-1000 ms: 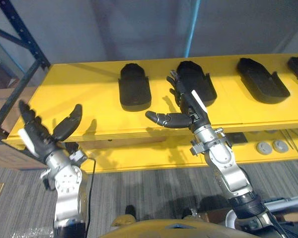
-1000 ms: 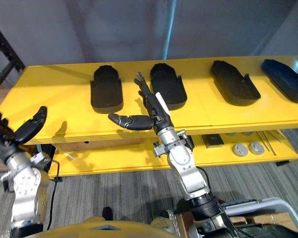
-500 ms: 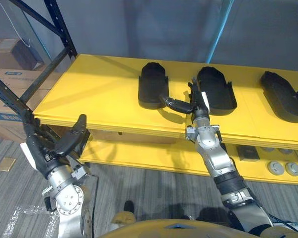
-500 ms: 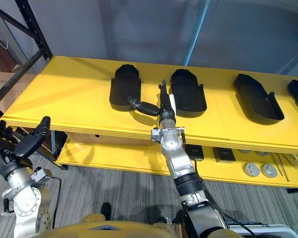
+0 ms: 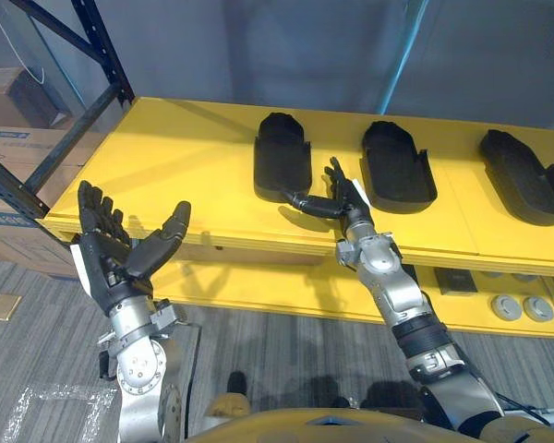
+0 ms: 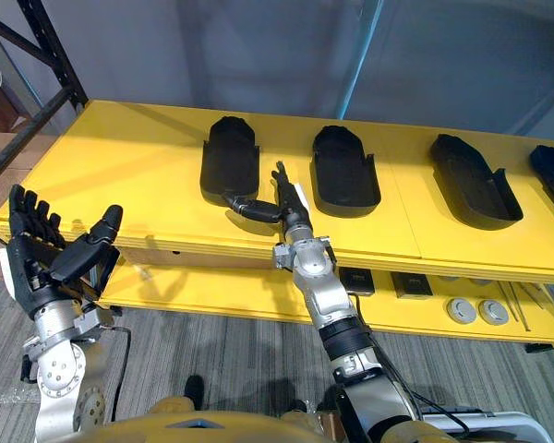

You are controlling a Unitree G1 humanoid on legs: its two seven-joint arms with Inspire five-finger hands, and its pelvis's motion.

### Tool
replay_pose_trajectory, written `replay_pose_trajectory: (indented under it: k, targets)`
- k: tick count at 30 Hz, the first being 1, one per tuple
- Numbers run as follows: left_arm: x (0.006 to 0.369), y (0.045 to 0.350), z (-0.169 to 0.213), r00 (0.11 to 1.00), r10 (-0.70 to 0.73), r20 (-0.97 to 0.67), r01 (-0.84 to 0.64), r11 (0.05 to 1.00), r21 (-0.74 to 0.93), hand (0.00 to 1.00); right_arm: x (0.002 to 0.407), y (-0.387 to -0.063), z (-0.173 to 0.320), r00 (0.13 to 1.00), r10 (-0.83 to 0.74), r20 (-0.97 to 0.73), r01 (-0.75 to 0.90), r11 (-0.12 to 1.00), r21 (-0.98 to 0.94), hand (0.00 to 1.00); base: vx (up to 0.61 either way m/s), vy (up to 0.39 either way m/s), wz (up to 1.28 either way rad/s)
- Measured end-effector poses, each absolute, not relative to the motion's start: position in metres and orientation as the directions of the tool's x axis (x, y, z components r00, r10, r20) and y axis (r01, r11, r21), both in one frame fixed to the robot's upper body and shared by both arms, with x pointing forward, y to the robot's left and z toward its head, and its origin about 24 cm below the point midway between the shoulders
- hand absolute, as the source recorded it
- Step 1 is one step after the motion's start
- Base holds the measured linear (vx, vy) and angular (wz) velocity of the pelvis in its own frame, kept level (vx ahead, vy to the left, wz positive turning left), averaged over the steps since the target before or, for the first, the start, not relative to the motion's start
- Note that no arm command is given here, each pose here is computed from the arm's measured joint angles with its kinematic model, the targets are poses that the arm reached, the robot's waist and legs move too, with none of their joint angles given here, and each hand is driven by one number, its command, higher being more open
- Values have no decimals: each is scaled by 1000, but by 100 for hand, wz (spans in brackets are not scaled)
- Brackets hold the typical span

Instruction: Walk over and take three plastic housings, then place them on the shelf

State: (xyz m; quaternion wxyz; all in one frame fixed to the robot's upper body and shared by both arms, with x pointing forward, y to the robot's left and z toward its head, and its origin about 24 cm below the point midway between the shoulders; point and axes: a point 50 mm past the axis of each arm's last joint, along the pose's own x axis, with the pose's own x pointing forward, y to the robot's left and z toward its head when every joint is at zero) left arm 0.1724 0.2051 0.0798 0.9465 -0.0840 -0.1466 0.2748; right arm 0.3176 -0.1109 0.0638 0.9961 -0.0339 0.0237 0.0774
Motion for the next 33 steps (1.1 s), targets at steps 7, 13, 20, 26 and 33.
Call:
replay_pose_trajectory:
  k: [7, 13, 20, 26, 33]
  targets:
    - [174, 199, 79, 822, 526, 221, -475, 845, -244, 100, 317, -107, 63, 981, 183, -57, -186, 981, -48, 100, 0, 0, 0]
    - [174, 198, 83, 823, 521, 228, -468, 848, -248, 100, 316, -101, 64, 976, 209, -52, -212, 976, -46, 100, 0, 0, 0]
    - [175, 192, 88, 832, 497, 246, -440, 862, -253, 100, 314, -92, 65, 966, 254, -45, -255, 967, -16, 100, 0, 0, 0]
    - [176, 190, 87, 839, 490, 236, -435, 865, -249, 100, 306, -69, 69, 931, 362, -43, -362, 932, 5, 100, 0, 0, 0]
    - [177, 190, 85, 847, 481, 225, -432, 870, -237, 100, 301, -54, 73, 905, 424, -32, -423, 905, 40, 100, 0, 0, 0]
